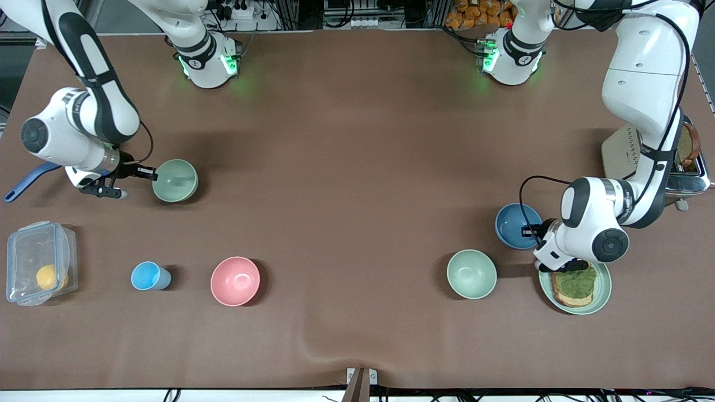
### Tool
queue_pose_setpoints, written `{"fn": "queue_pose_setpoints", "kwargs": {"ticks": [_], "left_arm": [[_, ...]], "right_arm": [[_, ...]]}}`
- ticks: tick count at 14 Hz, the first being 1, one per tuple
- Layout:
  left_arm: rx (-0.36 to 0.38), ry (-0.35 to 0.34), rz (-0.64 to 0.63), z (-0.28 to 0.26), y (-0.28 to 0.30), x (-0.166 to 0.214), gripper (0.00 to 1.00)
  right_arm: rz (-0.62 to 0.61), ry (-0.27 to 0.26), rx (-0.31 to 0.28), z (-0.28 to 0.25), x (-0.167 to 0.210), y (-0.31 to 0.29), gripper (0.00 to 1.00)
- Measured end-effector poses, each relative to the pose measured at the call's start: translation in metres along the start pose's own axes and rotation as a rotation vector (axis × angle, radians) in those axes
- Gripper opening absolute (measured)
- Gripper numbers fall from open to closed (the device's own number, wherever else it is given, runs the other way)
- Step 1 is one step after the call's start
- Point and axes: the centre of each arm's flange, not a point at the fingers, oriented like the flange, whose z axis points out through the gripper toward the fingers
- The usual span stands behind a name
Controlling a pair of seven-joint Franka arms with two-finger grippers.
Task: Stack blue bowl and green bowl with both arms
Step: 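Grip the green bowl with the right gripper while the left gripper grips the blue bowl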
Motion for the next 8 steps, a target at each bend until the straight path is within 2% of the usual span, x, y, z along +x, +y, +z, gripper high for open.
{"fn": "queue_pose_setpoints", "kwargs": {"ticks": [3,8], "left_arm": [[-0.005,0.042,-0.002,-0.027,0.007,-0.005,0.06],[-0.006,0.105,0.010,-0.088,0.020,-0.038,0.06]], "right_arm": [[0.021,-0.039,0.045,-0.038,0.010,-0.009,0.04],[0.132,-0.070,0.081,-0.059,0.008,-0.060,0.04]]}}
